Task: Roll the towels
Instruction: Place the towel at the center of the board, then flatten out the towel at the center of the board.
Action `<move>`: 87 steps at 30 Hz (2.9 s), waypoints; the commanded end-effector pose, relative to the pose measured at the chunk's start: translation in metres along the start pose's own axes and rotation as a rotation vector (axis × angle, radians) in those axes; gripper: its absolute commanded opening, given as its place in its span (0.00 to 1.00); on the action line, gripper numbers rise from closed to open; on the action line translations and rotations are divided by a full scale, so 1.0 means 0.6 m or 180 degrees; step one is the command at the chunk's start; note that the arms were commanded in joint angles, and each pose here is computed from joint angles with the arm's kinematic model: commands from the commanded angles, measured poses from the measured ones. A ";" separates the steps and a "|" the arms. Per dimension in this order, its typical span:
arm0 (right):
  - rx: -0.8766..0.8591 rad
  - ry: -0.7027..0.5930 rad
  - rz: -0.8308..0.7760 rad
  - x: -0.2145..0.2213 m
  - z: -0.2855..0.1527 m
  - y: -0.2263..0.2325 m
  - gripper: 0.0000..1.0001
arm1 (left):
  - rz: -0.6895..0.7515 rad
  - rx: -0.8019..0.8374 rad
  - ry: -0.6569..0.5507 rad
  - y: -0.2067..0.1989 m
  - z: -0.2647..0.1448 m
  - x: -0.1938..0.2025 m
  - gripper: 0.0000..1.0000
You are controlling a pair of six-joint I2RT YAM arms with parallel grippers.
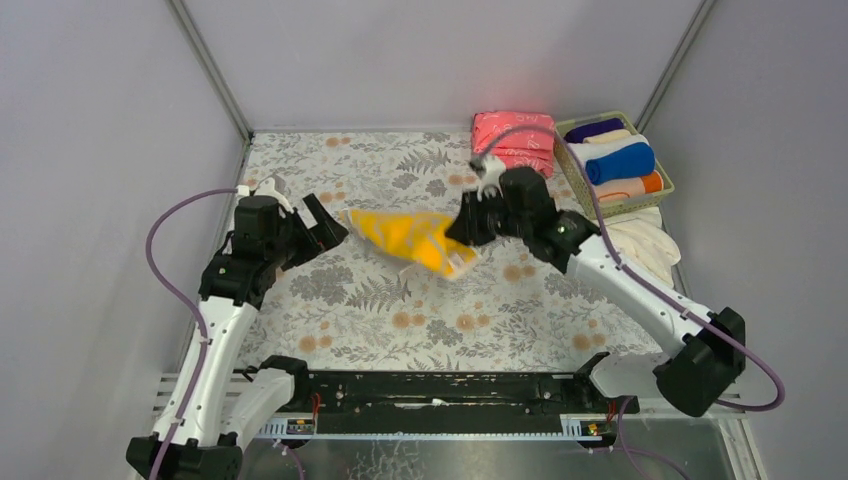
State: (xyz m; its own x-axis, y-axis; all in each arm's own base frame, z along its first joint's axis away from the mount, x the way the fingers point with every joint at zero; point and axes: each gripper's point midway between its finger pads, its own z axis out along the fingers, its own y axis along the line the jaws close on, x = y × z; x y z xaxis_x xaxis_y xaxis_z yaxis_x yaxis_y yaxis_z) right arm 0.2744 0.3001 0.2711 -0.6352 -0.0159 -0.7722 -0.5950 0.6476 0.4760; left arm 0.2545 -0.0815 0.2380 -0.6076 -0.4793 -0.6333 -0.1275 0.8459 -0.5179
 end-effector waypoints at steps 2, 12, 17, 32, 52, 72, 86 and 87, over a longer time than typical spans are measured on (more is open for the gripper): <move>0.1026 0.0377 0.0053 0.156 -0.037 -0.164 0.30 | -0.0053 0.0122 0.0460 0.004 0.019 0.061 0.98; 0.1326 0.0675 0.0226 0.245 -0.067 -0.213 0.55 | -0.0224 -0.0022 0.0965 0.013 0.097 0.122 0.98; 0.1157 0.0998 0.0445 0.292 -0.040 -0.209 0.57 | -0.0345 -0.0343 0.1025 0.037 0.159 0.116 0.97; 0.1801 0.1795 0.0861 0.408 -0.102 -0.245 0.59 | 0.0078 -0.1182 0.1278 0.076 0.312 0.050 0.95; 0.1677 0.2320 0.0888 0.455 -0.078 -0.237 0.06 | -0.0094 -0.1188 0.1479 0.133 0.321 0.036 0.94; 0.1731 -0.0637 -0.1158 -0.261 -0.155 -0.073 0.01 | -0.0337 -0.0666 0.0542 0.054 0.175 -0.114 0.95; 0.0579 0.1300 -0.0205 0.176 -0.075 -0.101 0.02 | -0.0321 -0.0395 0.1139 0.045 0.184 0.019 0.93; 0.0528 0.1439 -0.0081 0.209 -0.074 -0.103 0.04 | -0.0278 -0.0395 0.1173 0.040 0.187 0.028 0.93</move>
State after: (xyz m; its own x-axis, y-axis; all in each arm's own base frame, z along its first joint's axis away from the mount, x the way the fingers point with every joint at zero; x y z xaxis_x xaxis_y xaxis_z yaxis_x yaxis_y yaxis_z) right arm 0.2623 0.2107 0.2047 -0.6683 -0.3358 -0.6637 -0.5585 0.8159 0.1496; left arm 0.3308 -0.0714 0.1498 -0.8000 -0.5065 -0.3216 -0.3416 0.8252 -0.4498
